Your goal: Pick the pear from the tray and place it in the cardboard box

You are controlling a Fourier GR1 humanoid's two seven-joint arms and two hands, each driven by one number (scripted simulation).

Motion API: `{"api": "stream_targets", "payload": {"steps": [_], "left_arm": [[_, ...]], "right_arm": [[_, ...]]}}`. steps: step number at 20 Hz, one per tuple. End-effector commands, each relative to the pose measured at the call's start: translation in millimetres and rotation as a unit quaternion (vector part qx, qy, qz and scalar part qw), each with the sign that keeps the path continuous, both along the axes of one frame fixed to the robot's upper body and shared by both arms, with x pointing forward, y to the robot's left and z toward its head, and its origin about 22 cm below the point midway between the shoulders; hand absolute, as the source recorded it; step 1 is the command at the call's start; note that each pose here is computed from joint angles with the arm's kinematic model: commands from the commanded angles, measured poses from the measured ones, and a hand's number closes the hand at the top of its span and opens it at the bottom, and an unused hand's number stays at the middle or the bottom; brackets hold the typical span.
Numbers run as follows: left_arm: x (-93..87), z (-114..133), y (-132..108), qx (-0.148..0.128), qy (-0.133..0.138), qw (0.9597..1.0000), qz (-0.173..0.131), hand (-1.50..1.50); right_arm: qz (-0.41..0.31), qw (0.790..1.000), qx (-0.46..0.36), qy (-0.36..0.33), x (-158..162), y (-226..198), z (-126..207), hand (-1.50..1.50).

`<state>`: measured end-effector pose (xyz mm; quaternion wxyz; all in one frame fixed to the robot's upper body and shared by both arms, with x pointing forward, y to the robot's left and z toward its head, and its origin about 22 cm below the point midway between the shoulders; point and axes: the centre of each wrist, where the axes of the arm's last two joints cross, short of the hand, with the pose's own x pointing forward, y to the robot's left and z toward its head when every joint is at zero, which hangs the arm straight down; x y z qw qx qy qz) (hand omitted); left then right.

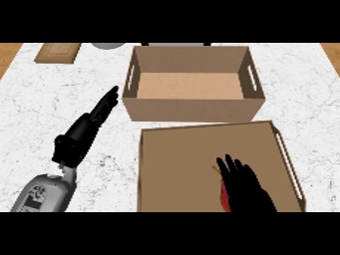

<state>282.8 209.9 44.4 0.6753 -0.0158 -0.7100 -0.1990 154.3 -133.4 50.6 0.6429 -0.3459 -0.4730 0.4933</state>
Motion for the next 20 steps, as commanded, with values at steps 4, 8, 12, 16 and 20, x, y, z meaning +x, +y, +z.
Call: {"api": "stream_targets", "payload": {"steps": [4, 8, 12, 16, 20], "left_arm": [[-2.3, 5.4, 19.1, 0.009, -0.008, 0.9999, -0.002, 0.00], [9.1, 2.4, -1.0, -0.001, 0.001, 1.0000, 0.006, 0.00], [-5.2, 9.5, 5.9, 0.007, -0.005, 1.0000, 0.004, 0.00], [5.1, -1.8, -18.6, -0.001, -0.005, 1.0000, 0.002, 0.00], [14.8, -9.8, -6.0, -0.004, -0.003, 1.0000, 0.005, 0.00]], "right_arm": [[0.009, 0.999, -0.015, 0.031, -1.1, 0.6, -19.0, -1.50], [0.000, 0.999, -0.018, 0.035, 20.1, -21.2, -23.4, -1.50], [0.004, 0.999, -0.026, 0.045, 11.9, -12.4, -20.5, -1.50], [0.002, 0.998, -0.023, 0.050, 28.0, 1.8, -32.4, -1.50], [0.002, 0.998, -0.055, 0.044, 12.3, 6.6, -59.2, -1.50]]}}
